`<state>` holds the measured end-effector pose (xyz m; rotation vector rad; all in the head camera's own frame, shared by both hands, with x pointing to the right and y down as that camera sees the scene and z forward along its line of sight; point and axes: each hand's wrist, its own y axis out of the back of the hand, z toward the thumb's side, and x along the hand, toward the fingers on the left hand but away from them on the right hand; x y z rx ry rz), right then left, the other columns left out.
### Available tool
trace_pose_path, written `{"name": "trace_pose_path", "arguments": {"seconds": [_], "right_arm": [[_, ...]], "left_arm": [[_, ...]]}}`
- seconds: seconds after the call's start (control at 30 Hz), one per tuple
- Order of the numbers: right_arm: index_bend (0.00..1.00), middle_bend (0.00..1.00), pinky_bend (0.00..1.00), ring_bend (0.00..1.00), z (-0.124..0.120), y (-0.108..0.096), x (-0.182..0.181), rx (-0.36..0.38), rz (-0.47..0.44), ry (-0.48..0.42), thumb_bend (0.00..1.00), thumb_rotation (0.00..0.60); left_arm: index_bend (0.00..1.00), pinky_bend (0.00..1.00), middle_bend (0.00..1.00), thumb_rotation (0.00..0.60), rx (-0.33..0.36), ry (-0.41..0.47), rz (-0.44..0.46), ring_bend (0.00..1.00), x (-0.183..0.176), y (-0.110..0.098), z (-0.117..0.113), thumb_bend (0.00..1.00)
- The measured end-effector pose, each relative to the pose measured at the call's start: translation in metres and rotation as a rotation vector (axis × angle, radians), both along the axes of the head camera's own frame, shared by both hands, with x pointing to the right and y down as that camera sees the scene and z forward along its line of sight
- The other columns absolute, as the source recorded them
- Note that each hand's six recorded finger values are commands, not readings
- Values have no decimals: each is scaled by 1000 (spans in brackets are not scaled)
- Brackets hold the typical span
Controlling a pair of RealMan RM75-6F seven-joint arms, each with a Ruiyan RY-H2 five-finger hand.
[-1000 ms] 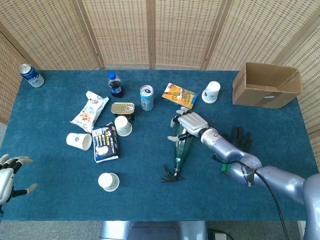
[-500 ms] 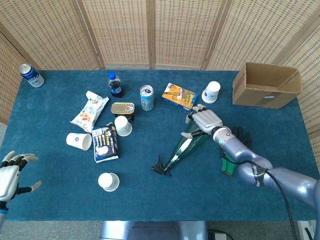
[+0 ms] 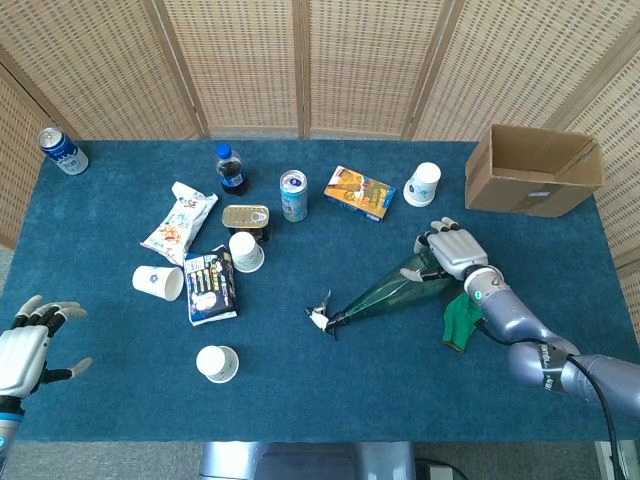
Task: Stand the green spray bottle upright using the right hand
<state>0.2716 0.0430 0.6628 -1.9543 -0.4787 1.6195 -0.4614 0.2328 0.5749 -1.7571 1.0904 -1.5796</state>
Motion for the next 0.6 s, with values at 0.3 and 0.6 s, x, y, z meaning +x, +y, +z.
{"name": "trace_pose_path", "arguments": {"seconds": [0.3, 0.6], "right_arm": [[226, 259, 21, 36, -20, -3, -7, 44, 12, -55, 299, 183], [191, 223, 21, 0, -47, 7, -48, 168, -111, -215, 273, 315]], "left_arm": [[283, 0, 268, 594, 12, 19, 12, 215, 7, -2, -1, 183], [285, 0, 269, 597, 17, 30, 3, 214, 5, 3, -2, 183]]}}
